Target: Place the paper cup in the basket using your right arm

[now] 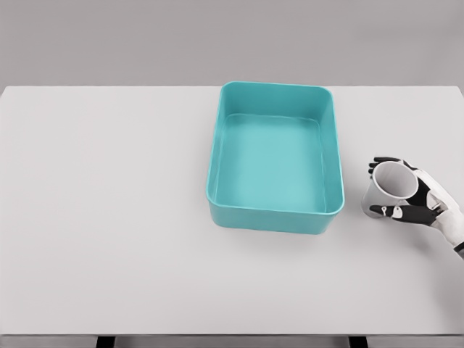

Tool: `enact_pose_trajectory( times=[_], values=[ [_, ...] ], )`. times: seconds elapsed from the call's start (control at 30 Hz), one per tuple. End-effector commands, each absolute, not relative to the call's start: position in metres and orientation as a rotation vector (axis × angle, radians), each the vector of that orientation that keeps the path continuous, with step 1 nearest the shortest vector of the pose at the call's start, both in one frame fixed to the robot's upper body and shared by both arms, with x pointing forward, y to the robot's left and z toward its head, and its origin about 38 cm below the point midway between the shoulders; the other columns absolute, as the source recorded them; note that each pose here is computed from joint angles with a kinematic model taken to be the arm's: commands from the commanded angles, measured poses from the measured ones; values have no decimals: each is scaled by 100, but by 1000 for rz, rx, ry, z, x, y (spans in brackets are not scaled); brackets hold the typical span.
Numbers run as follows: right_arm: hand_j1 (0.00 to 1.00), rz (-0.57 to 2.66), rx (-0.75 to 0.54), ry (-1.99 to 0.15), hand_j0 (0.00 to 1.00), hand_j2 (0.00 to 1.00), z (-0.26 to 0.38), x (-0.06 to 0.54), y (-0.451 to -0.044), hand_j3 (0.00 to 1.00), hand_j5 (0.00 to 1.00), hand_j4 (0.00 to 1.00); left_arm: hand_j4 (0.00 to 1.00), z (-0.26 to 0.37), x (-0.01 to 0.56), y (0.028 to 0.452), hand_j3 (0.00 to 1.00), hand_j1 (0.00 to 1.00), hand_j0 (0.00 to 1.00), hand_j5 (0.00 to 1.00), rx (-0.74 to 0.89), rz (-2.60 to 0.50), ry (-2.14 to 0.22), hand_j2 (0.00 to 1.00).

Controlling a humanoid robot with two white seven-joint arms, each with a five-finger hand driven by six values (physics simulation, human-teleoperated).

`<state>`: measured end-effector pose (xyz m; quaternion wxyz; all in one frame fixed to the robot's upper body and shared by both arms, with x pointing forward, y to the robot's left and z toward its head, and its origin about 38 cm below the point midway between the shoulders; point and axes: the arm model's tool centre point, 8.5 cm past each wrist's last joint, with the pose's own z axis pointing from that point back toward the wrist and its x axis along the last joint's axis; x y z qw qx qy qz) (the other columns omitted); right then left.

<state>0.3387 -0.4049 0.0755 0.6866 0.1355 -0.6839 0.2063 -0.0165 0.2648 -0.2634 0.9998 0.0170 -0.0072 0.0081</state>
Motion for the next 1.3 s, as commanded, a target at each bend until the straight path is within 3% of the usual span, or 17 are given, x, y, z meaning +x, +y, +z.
enact_pose_trajectory(
  times=[0.0,0.27,0.6,1.0,1.27],
  values=[
    [51,475,296,-1527,51,51,76,339,-405,51,51,51,100,-263,-17,265,100,100,100,100,34,16,-14,100],
    [43,502,275,-1557,43,43,90,348,-408,43,43,43,100,-263,-17,265,100,100,100,100,34,16,-14,100],
    [42,654,201,-1675,42,42,142,384,-392,42,42,42,100,-263,-17,265,100,100,100,100,34,16,-14,100],
    [42,1050,-32,-1808,42,42,215,412,-331,42,42,42,100,-263,-17,265,100,100,100,100,34,16,-14,100],
    [41,1309,-80,-1801,41,41,231,438,-259,41,41,41,100,-263,-17,265,100,100,100,100,34,16,-14,100]
  ],
)
